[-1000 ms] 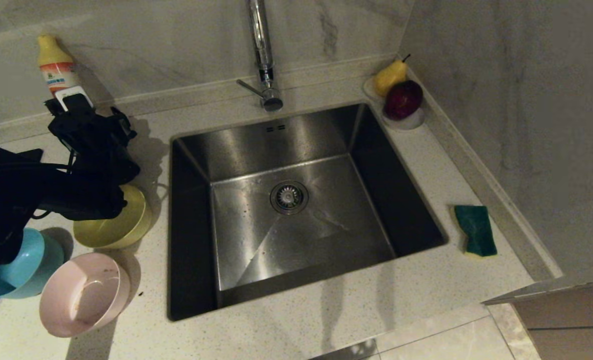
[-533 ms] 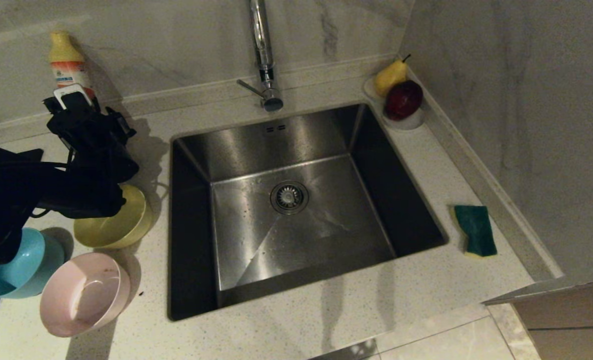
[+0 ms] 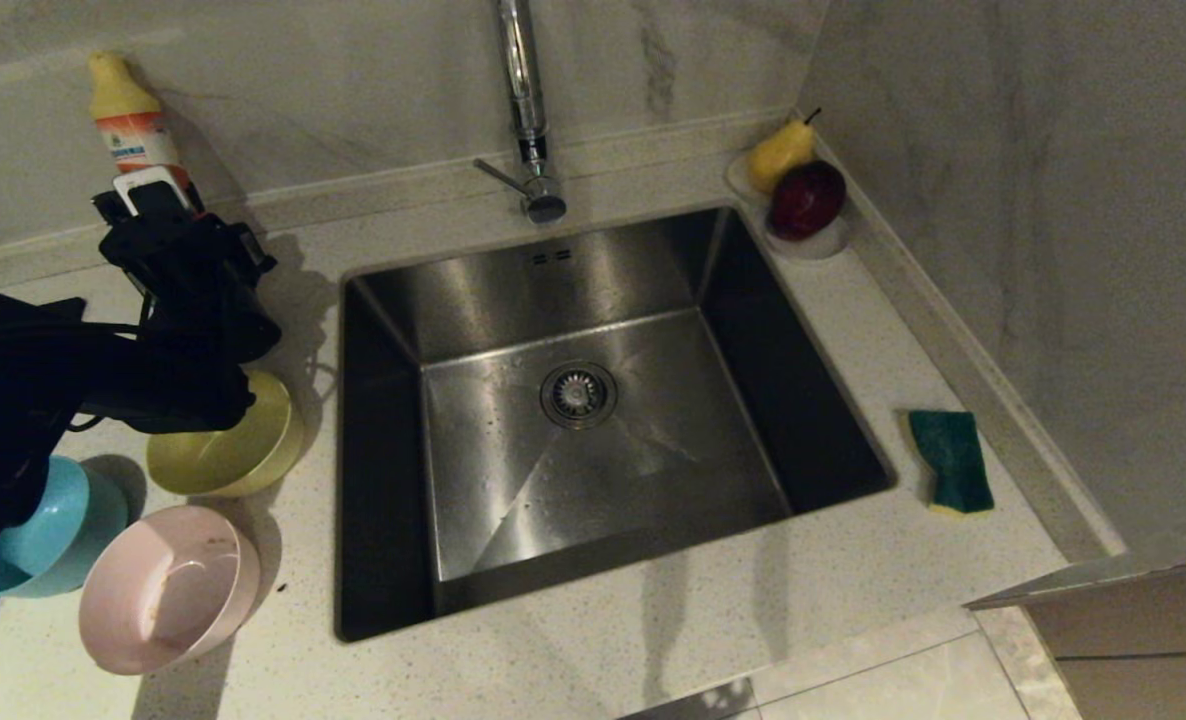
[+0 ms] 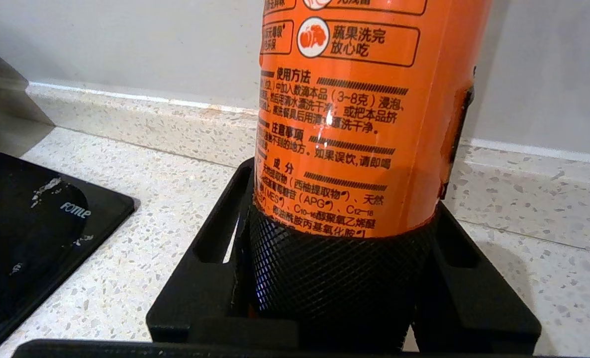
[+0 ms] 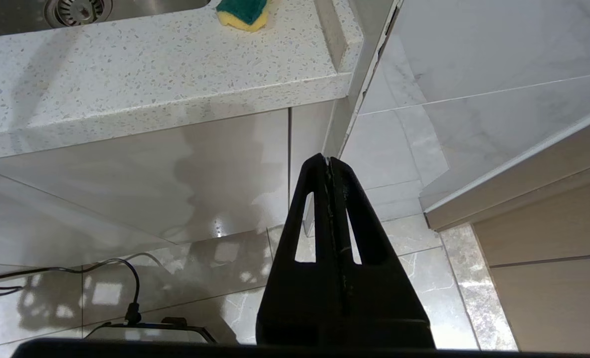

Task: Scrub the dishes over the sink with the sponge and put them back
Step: Place the dish soap on the table

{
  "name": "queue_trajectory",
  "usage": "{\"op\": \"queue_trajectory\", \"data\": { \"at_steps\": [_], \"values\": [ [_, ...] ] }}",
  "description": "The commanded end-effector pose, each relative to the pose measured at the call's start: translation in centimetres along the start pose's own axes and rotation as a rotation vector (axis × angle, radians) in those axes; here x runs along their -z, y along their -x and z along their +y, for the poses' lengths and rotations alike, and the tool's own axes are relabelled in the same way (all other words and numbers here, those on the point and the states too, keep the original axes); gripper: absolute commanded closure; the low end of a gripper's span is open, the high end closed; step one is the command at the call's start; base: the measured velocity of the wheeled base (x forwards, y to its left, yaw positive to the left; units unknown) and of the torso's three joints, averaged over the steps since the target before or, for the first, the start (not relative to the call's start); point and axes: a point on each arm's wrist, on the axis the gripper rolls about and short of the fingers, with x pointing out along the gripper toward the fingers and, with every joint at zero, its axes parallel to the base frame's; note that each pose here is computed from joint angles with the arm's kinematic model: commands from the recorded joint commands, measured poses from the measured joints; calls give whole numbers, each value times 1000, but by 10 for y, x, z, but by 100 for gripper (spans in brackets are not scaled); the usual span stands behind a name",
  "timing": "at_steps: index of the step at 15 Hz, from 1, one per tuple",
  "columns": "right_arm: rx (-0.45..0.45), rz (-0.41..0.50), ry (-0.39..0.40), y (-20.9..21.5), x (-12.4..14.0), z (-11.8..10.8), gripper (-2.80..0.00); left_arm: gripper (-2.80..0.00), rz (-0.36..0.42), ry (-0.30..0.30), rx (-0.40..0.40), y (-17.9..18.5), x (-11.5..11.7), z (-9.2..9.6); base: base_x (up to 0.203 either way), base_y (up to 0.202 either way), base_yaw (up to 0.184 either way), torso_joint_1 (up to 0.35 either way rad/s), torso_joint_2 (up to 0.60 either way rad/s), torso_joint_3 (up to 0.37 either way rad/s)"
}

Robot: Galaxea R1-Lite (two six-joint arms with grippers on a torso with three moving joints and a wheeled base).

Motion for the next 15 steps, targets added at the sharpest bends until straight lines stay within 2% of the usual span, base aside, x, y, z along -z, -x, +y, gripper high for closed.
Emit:
{"op": "queue_trajectory", "data": {
  "at_steps": [1, 3, 8, 11, 15],
  "values": [
    [-1, -1, 0, 0, 0, 0, 0, 0, -21, 16, -9, -2, -7, 0, 0, 0, 0, 0, 0, 0],
    [0, -1, 0, 0, 0, 0, 0, 0, -56, 45, -19, -5, -14, -1, 0, 0, 0, 0, 0, 0],
    [0, -1, 0, 0, 0, 0, 0, 0, -146, 94, -29, -1, -10, 0, 0, 0, 0, 0, 0, 0],
    [0, -1, 0, 0, 0, 0, 0, 0, -154, 104, -28, -1, -12, -2, 0, 0, 0, 0, 0, 0],
    [-1, 1, 0, 0, 0, 0, 0, 0, -102, 76, -18, 0, -5, -2, 0, 0, 0, 0, 0, 0]
  ]
}}
